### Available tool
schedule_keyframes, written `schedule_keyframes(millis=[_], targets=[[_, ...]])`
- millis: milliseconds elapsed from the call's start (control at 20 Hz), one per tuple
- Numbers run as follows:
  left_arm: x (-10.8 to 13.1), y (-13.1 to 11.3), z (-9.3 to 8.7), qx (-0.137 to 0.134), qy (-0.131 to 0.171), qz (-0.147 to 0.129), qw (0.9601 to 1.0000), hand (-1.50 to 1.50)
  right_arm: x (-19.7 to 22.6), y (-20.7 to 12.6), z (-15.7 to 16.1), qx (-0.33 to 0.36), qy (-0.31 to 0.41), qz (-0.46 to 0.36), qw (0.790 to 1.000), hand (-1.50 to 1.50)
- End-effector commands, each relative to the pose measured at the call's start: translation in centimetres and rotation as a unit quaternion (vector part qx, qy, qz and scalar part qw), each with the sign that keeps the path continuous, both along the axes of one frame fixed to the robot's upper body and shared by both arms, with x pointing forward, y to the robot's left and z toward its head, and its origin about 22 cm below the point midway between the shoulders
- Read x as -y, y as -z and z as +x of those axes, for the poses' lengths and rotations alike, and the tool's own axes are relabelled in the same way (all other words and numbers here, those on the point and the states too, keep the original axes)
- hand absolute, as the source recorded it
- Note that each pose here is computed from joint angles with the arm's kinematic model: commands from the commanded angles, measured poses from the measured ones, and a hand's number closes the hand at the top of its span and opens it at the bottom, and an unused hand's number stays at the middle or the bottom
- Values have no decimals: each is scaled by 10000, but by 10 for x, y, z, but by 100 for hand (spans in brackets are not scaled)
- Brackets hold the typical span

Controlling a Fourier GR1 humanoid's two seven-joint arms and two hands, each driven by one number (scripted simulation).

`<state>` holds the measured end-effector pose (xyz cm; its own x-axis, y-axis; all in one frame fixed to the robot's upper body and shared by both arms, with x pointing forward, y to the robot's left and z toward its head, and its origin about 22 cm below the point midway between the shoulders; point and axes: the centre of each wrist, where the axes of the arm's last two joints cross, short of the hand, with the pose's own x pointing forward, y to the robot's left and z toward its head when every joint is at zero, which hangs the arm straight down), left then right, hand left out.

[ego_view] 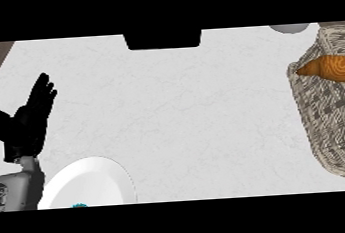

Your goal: Pick the croissant from the placemat and place it in the basket

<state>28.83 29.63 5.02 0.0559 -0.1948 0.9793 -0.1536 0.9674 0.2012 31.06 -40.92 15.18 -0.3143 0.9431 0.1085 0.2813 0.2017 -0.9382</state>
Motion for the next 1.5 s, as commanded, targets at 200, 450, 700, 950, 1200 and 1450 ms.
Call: schedule_keyframes(millis=[200, 450, 700, 950, 1200, 1450], targets=[[13, 0, -4, -38, -40, 47, 10000, 0, 25, 5, 1, -1038, 185, -549, 9929, 150], [10, 10, -10, 55, -6, -13, 10000, 0, 8, 33, 23, -996, 209, -686, 9924, 150], [-12, -1, -3, 41, -78, -1, 10000, 0, 1, 52, 32, -879, 189, -573, 9943, 150], [-9, -12, 9, 23, 28, -14, 10000, 0, 11, 50, 43, -1030, 394, -911, 9897, 150], [14, -15, 13, 47, -73, -6, 10000, 0, 45, 54, 28, -1009, 456, -1014, 9887, 150], [-5, -16, 2, 38, -76, 24, 10000, 0, 27, 68, 42, -1209, 423, -1119, 9854, 150]])
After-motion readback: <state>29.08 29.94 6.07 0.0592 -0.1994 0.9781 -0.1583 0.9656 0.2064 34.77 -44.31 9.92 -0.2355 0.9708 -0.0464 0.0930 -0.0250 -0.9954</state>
